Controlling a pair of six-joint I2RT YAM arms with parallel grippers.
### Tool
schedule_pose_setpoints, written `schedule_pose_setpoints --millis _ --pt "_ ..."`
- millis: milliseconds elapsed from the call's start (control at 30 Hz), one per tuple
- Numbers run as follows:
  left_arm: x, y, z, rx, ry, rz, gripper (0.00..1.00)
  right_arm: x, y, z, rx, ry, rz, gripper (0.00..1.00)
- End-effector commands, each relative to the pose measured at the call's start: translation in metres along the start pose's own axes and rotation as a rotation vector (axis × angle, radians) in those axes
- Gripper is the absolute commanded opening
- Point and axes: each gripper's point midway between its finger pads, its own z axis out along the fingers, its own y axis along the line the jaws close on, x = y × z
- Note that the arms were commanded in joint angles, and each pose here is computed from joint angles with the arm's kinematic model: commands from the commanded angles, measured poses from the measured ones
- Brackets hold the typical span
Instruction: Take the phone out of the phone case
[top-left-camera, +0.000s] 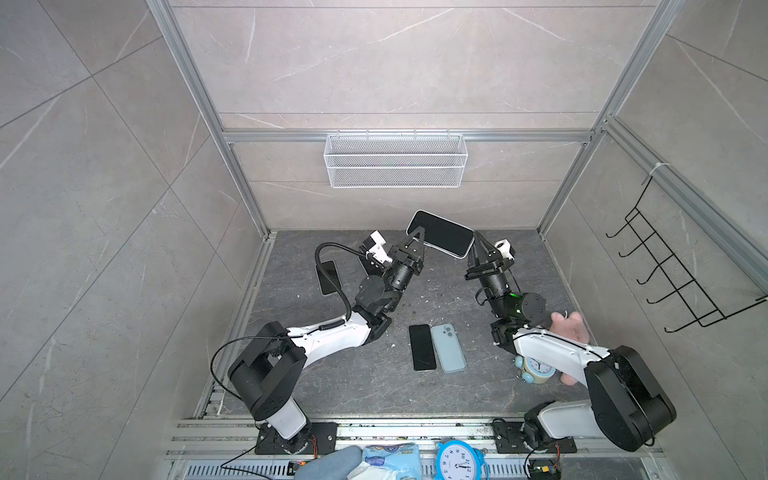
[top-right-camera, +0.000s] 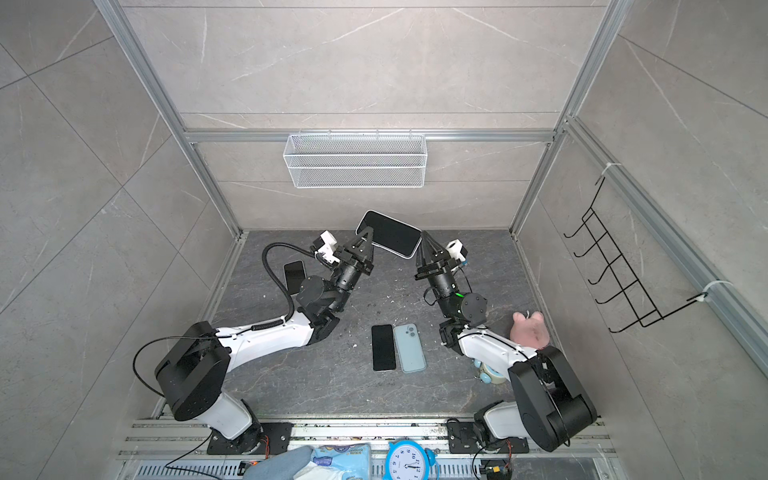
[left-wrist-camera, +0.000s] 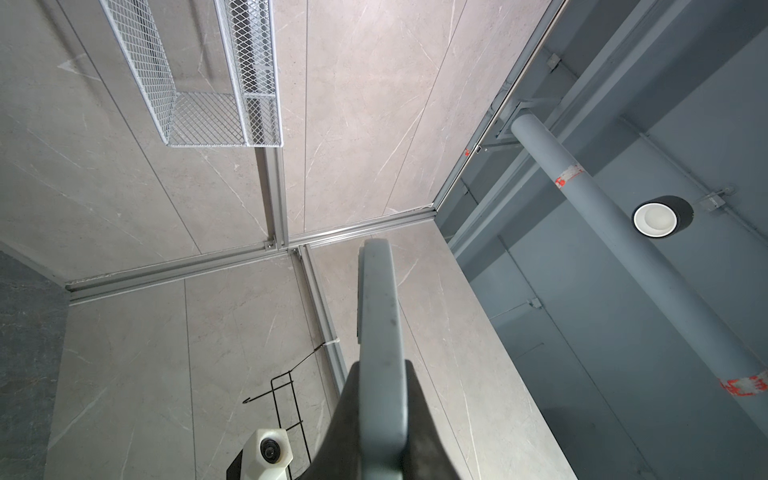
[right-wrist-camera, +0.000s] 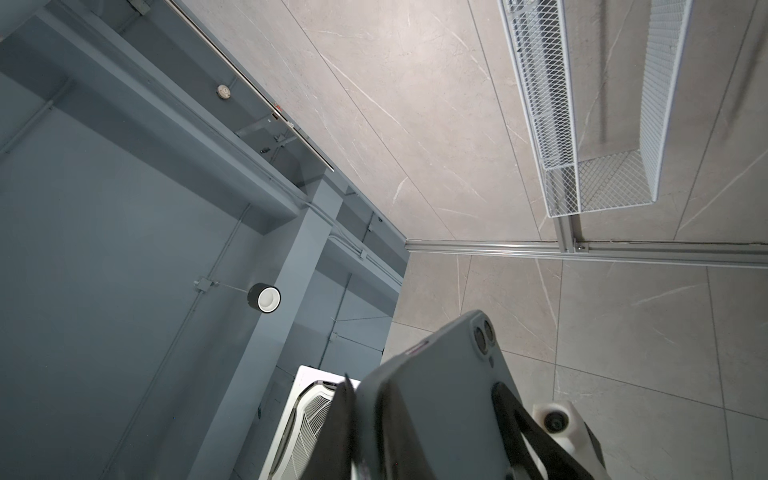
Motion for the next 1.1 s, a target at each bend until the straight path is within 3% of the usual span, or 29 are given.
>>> schedule_pose_setpoints --millis 0,567,1067 --pt "0.032 -0.087 0.002 0.271 0.128 -0.088 0.00 -0.010 -0.037 -0.005 0.105 -0.036 0.082 0.10" --pt "0.031 -0.084 0.011 0.276 0.116 -0.068 0.00 -0.038 -0.092 -0.032 0.230 -0.145 0.189 0.13" --pt "0.023 -0.088 0.006 0.277 0.093 -0.050 0.00 -0.050 -0.110 -0.053 0.275 -0.215 0.237 0.18"
